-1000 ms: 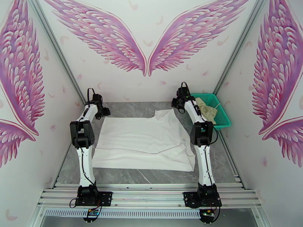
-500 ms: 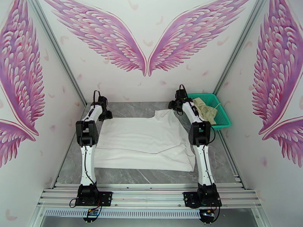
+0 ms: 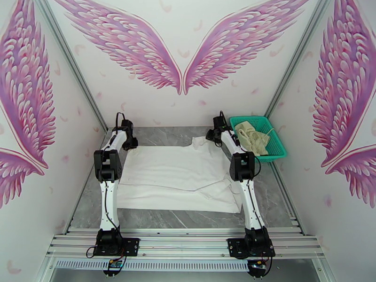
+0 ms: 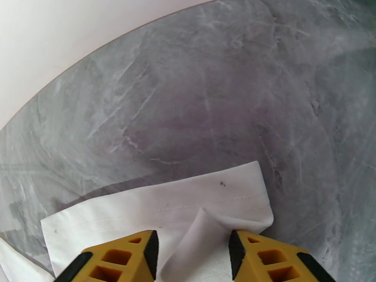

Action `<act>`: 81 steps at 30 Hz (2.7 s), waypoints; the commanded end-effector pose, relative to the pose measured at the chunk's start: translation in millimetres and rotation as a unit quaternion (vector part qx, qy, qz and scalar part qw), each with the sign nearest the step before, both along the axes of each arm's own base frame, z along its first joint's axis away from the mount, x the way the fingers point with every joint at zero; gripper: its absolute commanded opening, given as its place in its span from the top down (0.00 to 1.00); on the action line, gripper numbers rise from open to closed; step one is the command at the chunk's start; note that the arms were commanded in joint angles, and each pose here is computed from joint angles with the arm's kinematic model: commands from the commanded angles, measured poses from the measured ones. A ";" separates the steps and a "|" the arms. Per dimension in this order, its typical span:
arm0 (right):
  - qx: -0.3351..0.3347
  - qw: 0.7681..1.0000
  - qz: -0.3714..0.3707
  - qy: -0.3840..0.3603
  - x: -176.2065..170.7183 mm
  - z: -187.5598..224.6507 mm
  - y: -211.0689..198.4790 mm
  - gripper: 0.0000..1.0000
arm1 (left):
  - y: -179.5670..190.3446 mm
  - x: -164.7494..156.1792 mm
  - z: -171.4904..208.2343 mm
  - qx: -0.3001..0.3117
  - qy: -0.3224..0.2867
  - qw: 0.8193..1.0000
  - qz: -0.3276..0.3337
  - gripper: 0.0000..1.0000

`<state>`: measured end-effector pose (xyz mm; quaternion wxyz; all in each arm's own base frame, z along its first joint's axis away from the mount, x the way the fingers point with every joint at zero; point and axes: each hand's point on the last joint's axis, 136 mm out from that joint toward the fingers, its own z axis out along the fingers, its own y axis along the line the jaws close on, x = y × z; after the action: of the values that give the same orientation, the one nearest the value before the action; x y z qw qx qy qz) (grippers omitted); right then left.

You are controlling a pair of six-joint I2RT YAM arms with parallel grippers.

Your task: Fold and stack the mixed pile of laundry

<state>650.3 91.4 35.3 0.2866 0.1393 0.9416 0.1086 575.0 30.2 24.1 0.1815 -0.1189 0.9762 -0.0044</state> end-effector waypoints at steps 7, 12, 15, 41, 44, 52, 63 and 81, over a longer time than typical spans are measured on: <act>0.006 0.999 -0.017 -0.034 17.6 3.4 -4.5 0.91 | -0.7 9.6 12.0 -0.022 -0.028 0.999 -0.017 0.99; 0.011 0.999 -0.004 -0.049 19.1 22.8 -0.9 1.00 | -2.4 12.9 25.5 -0.032 -0.052 0.998 -0.025 1.00; 0.010 0.998 0.002 -0.059 17.5 40.9 -0.3 1.00 | -0.3 13.5 37.5 -0.039 -0.069 0.997 -0.026 1.00; -0.009 0.994 0.038 -0.097 -63.5 123.5 -8.0 1.00 | 12.4 -32.0 100.2 -0.044 -0.152 0.986 -0.042 1.00; -0.016 0.994 0.044 -0.101 -79.3 128.2 -11.1 1.00 | 15.6 -40.9 103.0 -0.050 -0.159 0.985 -0.037 1.00; -0.027 0.993 0.048 -0.103 -129.1 131.5 -19.9 1.00 | 14.8 -70.6 97.1 -0.055 -0.162 0.985 -0.026 1.00; 0.001 0.994 0.054 -0.097 -227.3 102.4 -15.8 1.00 | 14.0 -127.2 74.1 -0.065 -0.144 0.987 0.018 1.00; -0.044 0.998 0.052 -0.013 -305.5 74.6 -19.4 0.42 | 52.6 -169.0 81.3 0.029 -0.089 0.986 0.140 0.38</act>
<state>338.0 75.3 91.5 0.2935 0.0890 0.9451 0.1128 395.5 82.2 68.5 0.2376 -0.2560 0.9368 0.0210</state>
